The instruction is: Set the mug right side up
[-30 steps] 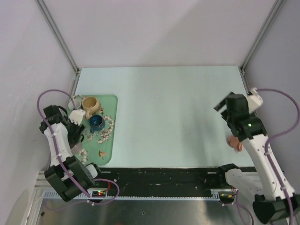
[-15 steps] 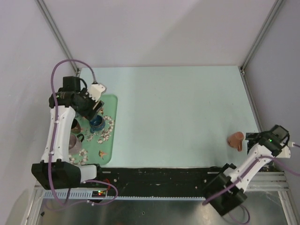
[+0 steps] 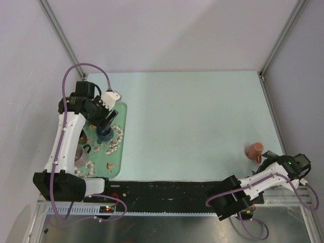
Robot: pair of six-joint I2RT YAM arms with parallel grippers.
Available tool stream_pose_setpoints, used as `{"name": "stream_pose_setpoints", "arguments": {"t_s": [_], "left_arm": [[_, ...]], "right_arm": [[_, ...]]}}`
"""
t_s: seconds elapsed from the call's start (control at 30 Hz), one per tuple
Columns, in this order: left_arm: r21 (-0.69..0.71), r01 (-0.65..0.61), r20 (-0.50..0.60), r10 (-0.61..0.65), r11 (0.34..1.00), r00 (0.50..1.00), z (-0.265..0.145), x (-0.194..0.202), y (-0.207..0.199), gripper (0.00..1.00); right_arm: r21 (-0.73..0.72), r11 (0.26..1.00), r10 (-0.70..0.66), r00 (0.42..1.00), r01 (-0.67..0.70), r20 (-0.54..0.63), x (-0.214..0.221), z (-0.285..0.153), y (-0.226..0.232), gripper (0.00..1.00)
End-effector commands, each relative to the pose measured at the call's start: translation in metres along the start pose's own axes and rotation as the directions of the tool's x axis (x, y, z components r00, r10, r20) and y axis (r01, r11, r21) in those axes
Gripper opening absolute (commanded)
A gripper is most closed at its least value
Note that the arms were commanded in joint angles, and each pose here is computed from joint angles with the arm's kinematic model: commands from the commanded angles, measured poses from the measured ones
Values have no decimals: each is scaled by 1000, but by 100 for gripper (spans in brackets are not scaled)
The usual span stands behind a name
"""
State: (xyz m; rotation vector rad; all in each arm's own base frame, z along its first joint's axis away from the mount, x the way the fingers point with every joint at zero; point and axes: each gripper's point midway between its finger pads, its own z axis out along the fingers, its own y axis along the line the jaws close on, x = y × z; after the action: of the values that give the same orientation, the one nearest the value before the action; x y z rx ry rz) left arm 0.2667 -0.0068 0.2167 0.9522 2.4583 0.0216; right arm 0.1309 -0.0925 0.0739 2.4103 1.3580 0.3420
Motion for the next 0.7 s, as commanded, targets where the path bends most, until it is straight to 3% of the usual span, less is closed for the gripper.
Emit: {"name": "stream_pose_setpoints", "arguments": {"t_s": [0.0, 0.23, 0.37, 0.67], "left_arm": [[15, 11, -27, -11, 1000, 1000, 2, 8, -8, 73], [21, 6, -25, -5, 1000, 1000, 2, 10, -11, 72], [23, 4, -24, -3, 1000, 1000, 2, 11, -12, 72], [41, 6, -14, -6, 999, 1000, 3, 11, -17, 72]], "right_arm": [[-109, 978, 181, 983, -177, 24, -10, 4, 28, 88], [-134, 983, 132, 990, -125, 44, -13, 26, 49, 72], [-132, 990, 49, 996, -40, 68, -6, 37, 58, 60], [-166, 968, -195, 981, 189, -19, 32, 59, 76, 37]]}}
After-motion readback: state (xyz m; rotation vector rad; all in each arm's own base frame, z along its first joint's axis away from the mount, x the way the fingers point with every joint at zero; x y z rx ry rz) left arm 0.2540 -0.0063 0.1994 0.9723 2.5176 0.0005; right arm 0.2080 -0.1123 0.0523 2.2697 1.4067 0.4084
